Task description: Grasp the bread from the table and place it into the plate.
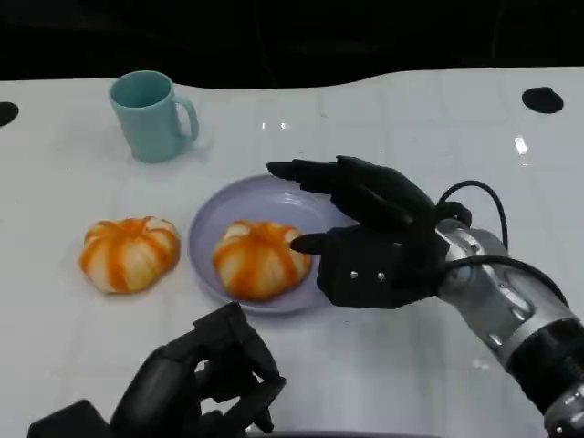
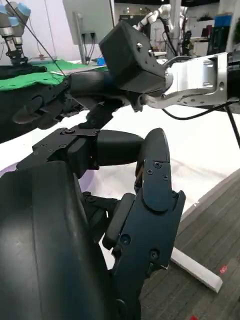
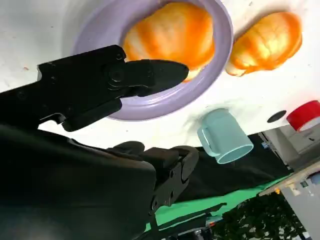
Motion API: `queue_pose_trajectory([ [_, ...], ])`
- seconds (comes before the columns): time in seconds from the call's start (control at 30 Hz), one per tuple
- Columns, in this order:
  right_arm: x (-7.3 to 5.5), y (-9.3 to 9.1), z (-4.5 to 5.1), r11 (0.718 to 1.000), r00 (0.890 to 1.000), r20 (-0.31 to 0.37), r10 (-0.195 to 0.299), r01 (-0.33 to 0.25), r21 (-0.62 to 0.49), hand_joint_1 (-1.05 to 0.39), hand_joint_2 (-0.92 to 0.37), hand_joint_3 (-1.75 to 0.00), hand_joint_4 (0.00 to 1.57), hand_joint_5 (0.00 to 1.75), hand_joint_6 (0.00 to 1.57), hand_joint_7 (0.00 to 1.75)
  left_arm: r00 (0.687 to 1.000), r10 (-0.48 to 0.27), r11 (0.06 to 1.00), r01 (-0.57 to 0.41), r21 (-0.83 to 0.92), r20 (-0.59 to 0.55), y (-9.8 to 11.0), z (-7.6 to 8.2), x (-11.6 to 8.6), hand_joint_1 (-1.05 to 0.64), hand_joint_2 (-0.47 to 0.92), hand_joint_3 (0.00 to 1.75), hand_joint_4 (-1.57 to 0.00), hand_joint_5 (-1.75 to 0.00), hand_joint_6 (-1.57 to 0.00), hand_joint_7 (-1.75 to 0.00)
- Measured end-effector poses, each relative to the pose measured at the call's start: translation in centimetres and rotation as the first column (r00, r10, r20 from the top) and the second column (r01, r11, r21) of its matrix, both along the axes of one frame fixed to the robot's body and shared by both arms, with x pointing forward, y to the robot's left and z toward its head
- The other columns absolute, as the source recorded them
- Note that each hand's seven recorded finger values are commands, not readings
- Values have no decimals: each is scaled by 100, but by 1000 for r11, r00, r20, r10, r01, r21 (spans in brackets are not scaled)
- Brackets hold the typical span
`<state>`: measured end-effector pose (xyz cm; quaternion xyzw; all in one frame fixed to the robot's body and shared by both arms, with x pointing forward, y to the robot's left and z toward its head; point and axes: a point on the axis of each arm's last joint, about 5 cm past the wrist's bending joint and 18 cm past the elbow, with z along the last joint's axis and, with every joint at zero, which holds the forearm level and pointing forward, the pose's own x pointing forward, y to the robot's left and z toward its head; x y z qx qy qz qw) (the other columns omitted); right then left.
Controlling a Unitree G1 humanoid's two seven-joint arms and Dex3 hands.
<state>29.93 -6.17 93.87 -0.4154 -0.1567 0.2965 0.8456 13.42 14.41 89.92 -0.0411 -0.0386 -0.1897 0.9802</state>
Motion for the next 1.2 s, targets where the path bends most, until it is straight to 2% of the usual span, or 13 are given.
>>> queue_pose_trajectory([
  [0.13,-74,-84,16,1000,1000,-1,9,-9,26,-64,-92,-37,5,59,29,5,1000,3,1000,-3,-1,-4,-2,0,1,-57,92,41,-63,-175,-44,-174],
  [0.27,-189,-180,57,990,1000,7,2,-3,139,-59,-92,-33,19,73,41,10,1000,3,1000,-4,-5,-11,0,-3,-1,-56,92,41,-62,-175,-43,-174],
  [0.33,-249,-223,75,981,1000,11,-3,0,196,-56,-92,-30,22,90,49,14,1000,3,1000,-3,-6,-11,0,-2,-1,-56,92,41,-63,-175,-43,-174],
  [0.47,-395,-326,53,952,1000,7,-17,14,306,-49,-92,-26,29,111,60,21,1000,4,1000,-4,-6,-11,2,0,-5,-57,92,41,-64,-175,-43,-175],
  [0.53,-461,-380,37,938,1000,2,-26,23,346,-39,-92,-25,37,119,68,30,1000,5,1000,-5,-5,-8,5,6,-3,-57,92,42,-65,-175,-44,-175],
  [0.67,-628,-527,-9,880,999,-24,-22,30,473,-27,-92,-26,52,124,68,64,1000,7,1000,-7,-11,-6,11,11,0,-57,92,41,-65,-175,-44,-175],
  [0.7,-663,-561,-30,870,999,-32,-21,34,493,-25,-89,-34,55,131,67,77,1000,7,1000,-7,-17,-6,11,13,3,-57,92,41,-65,-175,-44,-175],
  [0.73,-697,-600,-50,859,999,-38,-26,41,510,-22,-76,-59,58,137,64,94,1000,7,1000,-7,-18,-6,11,14,5,-57,92,41,-65,-175,-44,-175],
  [0.8,-762,-678,-77,843,999,-38,-31,47,536,-18,-57,-97,64,145,66,106,1000,7,1000,-7,-18,-8,12,14,6,-57,92,41,-65,-175,-44,-175],
  [0.9,-843,-763,-100,828,999,-29,-42,52,558,-10,-40,-128,74,152,75,114,1000,6,1000,-6,-18,-9,12,14,9,-57,92,40,-65,-175,-44,-175],
  [0.97,-897,-805,-109,827,999,-18,-46,48,559,-8,-37,-137,78,156,79,117,1000,6,1000,-6,-19,-10,13,14,9,-56,92,40,-66,-175,-45,-175],
  [1.03,-953,-845,-122,831,999,-15,-49,49,555,-11,-33,-146,82,170,84,127,1000,5,1000,-5,-19,-10,12,14,10,-57,92,40,-67,-175,-45,-175],
  [1.2,-1106,-988,-126,854,997,-17,-73,71,515,-12,-33,-141,79,169,83,130,1000,5,1000,-5,-16,-14,16,11,6,-57,92,40,-68,-175,-45,-175],
])
